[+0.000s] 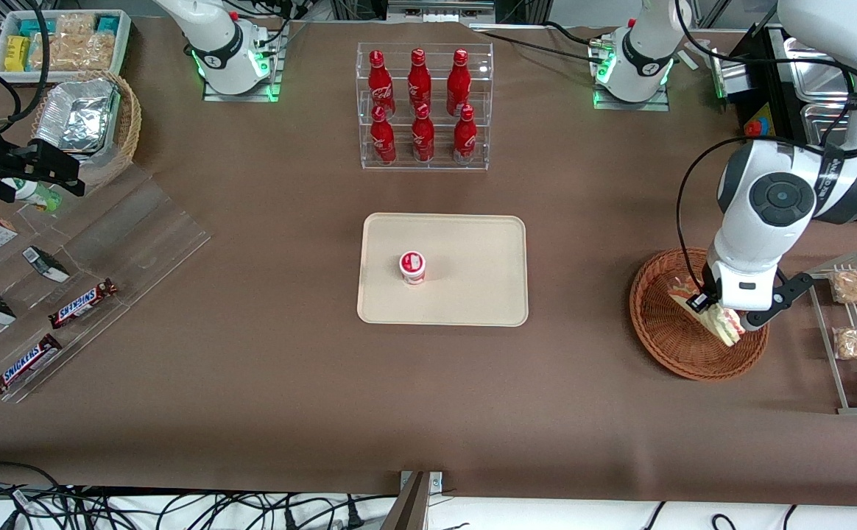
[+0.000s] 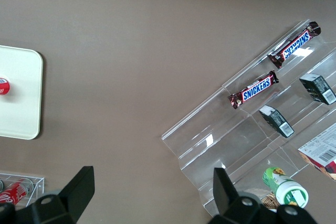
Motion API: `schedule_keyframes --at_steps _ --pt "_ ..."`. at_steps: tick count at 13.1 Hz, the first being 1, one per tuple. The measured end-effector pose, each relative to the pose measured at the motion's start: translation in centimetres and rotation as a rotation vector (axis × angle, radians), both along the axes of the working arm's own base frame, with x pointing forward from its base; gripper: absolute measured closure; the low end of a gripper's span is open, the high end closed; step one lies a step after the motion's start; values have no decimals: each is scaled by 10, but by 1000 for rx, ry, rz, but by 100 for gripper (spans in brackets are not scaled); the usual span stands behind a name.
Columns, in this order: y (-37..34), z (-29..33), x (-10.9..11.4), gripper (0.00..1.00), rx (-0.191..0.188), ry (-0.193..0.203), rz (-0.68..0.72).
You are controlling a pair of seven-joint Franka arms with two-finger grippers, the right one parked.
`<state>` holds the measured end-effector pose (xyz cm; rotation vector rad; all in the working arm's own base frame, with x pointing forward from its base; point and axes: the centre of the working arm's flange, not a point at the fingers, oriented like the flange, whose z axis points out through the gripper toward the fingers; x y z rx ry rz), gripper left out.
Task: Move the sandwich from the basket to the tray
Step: 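Lift the sandwich out of the basket and carry it toward the tray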
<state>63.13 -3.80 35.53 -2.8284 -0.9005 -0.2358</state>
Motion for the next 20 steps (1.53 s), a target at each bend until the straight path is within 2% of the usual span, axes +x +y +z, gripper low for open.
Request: schedule_keyframes --at_steps 5,8,11,16,20 --pt "-5 81 10 83 -117 117 -93" --pt "-28 112 9 83 -191 146 -139" --pt "-81 127 0 84 -223 165 -223" --pt "-178 130 -29 84 -257 198 -403" --pt "-235 113 -50 85 -269 249 -530"
